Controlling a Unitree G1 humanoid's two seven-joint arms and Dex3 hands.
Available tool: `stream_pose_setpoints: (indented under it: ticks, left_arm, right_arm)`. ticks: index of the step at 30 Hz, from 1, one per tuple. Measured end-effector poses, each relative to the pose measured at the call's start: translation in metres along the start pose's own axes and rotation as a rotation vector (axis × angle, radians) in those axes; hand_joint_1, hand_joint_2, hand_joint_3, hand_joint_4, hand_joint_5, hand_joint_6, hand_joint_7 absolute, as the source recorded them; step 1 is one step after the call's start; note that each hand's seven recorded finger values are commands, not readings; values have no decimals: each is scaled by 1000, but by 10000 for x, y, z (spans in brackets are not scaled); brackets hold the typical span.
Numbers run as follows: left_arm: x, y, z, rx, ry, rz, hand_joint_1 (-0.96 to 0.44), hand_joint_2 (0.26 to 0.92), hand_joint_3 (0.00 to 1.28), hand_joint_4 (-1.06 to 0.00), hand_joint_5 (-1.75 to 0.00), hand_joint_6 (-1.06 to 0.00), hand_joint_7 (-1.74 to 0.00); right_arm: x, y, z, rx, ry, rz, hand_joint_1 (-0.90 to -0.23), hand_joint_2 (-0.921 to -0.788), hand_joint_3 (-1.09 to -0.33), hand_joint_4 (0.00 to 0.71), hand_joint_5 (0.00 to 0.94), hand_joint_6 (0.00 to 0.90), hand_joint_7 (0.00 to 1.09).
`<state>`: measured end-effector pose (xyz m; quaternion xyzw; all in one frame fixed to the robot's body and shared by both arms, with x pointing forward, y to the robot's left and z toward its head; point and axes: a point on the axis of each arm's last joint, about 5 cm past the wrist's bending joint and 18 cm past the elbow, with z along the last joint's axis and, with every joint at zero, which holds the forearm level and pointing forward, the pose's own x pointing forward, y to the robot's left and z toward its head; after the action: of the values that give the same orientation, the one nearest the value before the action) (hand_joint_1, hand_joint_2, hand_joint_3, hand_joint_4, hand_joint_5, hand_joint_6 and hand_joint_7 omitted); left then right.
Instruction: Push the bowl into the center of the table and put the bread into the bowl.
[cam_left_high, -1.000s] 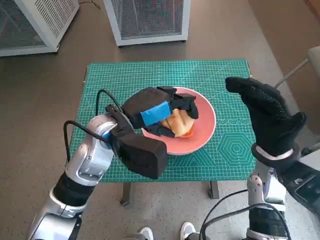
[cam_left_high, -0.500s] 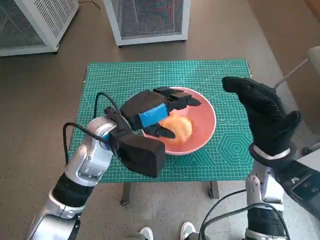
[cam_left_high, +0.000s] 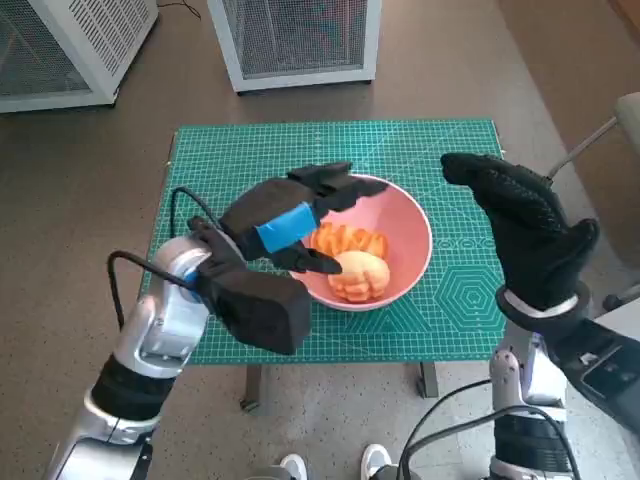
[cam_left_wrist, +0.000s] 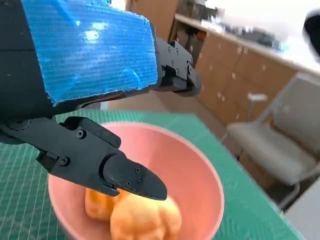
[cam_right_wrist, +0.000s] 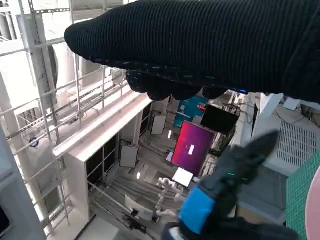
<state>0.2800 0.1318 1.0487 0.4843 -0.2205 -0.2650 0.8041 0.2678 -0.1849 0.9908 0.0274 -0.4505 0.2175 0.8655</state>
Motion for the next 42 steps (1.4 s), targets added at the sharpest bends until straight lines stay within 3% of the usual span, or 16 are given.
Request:
stream_pose_setpoints:
  ticks: [6,14,18,22,31,42]
  left_arm:
    - [-116,153,-5,-86,-52,95,-525,914,11,-181,-1,-199,-177]
    - [-193,217,-104,-306,-262,327,-522,921,163,-173,-2,-153,-153]
    - [-178,182,-97,-396,-357,433,-540,921,268,-191,-9,-34,-375]
    - [-150,127,-93,-457,-426,527,-580,921,350,-212,-18,-6,-426]
    - [-138,33,-158,-617,-449,629,-616,921,369,-238,-25,-6,-494]
    - [-147,-4,-189,-695,-440,647,-600,921,348,-257,-29,-19,-534]
  right_arm:
    - [38,2,4,-2,0,-6,-471,-921,-518,325,2,0,589]
    - [181,2,20,-22,-1,-11,-478,-921,-530,323,1,-1,571]
    - [276,18,26,-34,1,-15,-476,-921,-536,319,0,0,566]
    - [372,31,35,-35,-2,-20,-467,-921,-539,319,1,3,573]
    - [491,20,42,-58,-1,-22,-487,-921,-534,322,2,-1,575]
    - [566,-13,15,-62,8,-23,-515,-921,-526,313,0,0,571]
